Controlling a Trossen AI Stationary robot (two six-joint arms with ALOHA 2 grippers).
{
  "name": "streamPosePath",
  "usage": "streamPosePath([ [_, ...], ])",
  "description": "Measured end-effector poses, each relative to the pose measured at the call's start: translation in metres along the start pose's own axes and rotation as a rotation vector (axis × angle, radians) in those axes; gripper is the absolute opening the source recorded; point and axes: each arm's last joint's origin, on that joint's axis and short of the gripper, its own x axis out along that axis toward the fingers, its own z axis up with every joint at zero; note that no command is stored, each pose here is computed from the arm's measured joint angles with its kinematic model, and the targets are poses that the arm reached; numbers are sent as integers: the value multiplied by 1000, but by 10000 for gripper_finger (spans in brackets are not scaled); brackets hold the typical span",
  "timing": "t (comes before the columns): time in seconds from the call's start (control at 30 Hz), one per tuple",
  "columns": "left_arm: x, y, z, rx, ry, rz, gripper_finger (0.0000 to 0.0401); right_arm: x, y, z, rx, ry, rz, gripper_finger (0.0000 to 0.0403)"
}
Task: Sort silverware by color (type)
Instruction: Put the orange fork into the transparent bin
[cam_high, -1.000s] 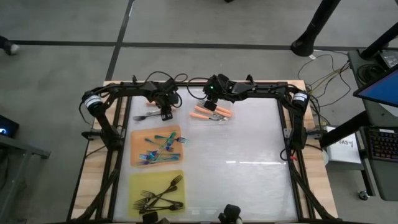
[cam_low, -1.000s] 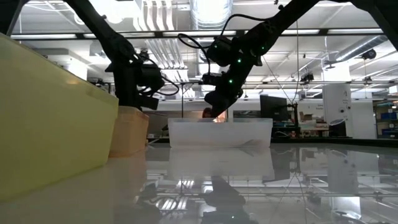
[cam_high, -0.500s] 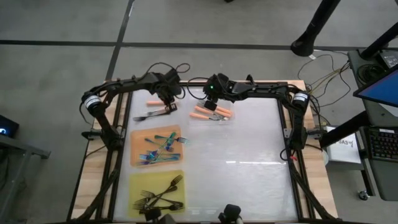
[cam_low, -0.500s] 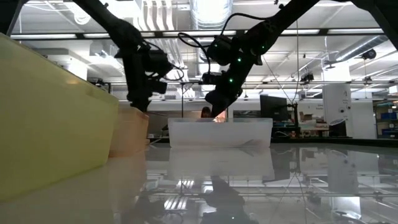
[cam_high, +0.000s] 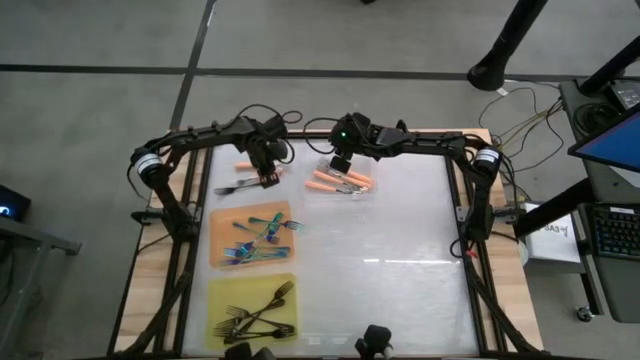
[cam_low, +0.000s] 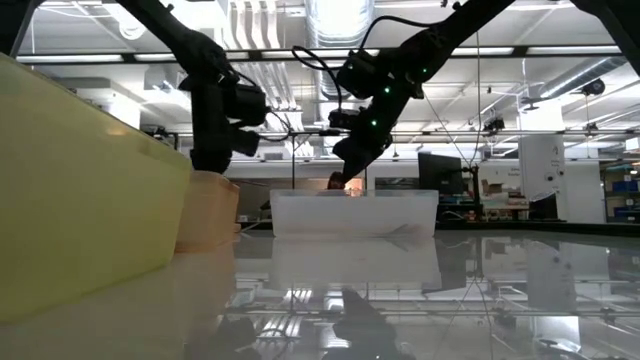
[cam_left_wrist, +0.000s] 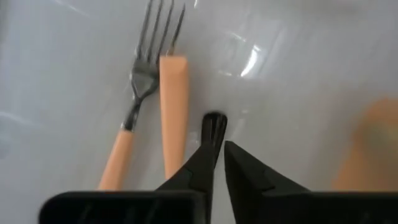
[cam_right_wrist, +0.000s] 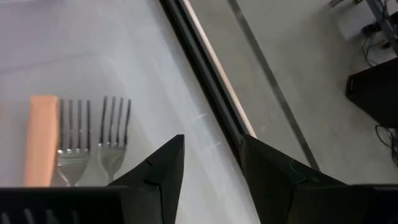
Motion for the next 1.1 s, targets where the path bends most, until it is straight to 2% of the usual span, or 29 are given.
streamPosePath([
  [0.27,16,-1,-8,10,1,5,99,1,-2,-1,4,3,-3,148],
  [0.5,24,5,-6,-19,-17,114,150,1,-2,-1,16,4,-2,148],
  [0.8,47,7,-4,-53,36,103,155,1,-2,-1,15,4,-2,148],
  [0.93,48,10,-1,-59,21,158,154,1,-2,-1,13,4,-1,148],
  [1.03,48,11,-1,-63,19,153,141,1,-2,-1,12,4,-1,148],
  [1.1,49,11,-1,-62,21,151,117,1,-2,-1,11,5,-1,148],
])
